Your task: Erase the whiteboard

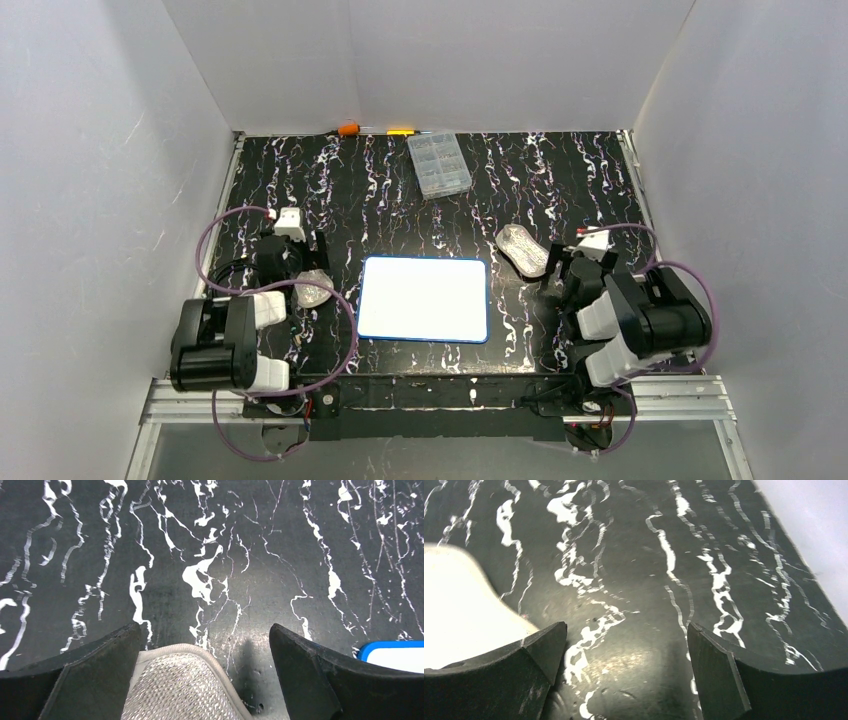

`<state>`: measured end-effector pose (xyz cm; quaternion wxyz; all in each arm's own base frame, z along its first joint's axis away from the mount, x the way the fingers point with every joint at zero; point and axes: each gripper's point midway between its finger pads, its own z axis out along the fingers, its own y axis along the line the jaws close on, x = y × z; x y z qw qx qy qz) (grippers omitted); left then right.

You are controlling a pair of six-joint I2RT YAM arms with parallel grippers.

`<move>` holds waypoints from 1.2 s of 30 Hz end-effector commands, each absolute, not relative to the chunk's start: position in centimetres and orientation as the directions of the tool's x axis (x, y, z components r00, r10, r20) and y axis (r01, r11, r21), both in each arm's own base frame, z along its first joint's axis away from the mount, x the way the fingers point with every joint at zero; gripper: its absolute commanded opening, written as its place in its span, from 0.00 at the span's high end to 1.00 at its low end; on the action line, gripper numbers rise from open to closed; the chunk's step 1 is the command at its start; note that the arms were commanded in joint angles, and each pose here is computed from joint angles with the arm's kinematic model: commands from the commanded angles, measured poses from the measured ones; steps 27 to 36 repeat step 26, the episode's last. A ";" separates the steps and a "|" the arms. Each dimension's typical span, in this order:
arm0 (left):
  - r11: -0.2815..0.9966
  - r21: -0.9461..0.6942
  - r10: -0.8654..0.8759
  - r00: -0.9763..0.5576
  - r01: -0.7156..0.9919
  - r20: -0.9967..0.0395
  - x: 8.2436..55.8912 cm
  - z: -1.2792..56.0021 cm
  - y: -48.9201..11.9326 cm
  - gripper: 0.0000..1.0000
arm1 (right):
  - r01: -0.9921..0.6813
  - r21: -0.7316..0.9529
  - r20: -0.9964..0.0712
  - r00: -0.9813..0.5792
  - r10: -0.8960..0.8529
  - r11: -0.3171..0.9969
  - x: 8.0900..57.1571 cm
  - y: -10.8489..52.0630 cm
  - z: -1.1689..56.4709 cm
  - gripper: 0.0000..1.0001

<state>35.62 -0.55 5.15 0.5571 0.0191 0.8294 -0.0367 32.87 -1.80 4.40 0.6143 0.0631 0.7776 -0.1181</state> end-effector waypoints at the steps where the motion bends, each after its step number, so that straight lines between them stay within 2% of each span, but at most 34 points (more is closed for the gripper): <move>1: 0.995 -0.051 -0.021 -0.323 0.087 -0.946 36.9 5.5 -0.8 0.02 | 0.117 -0.138 -0.982 -0.144 -0.120 0.984 35.9 0.7 7.2 0.01; 3: 0.995 -0.055 -0.025 -0.309 0.088 -0.951 37.1 5.6 -0.9 0.02 | 0.179 -0.137 -0.972 -0.215 -0.097 0.974 37.2 -0.4 6.0 0.01; 5: 0.995 -0.054 -0.022 -0.320 0.089 -0.947 36.9 5.5 -0.9 0.02 | 0.169 -0.095 -0.965 -0.257 -0.050 0.981 37.7 -0.9 5.4 0.01; 7: 0.995 -0.054 -0.023 -0.314 0.089 -0.949 36.9 5.6 -0.9 0.02 | 0.164 -0.087 -0.974 -0.221 -0.049 0.983 37.9 -0.9 5.9 0.01; 36: 0.995 -0.052 -0.022 -0.312 0.088 -0.950 36.9 5.6 -0.9 0.02 | 0.168 -0.090 -0.973 -0.227 -0.051 0.982 37.5 -1.0 5.8 0.01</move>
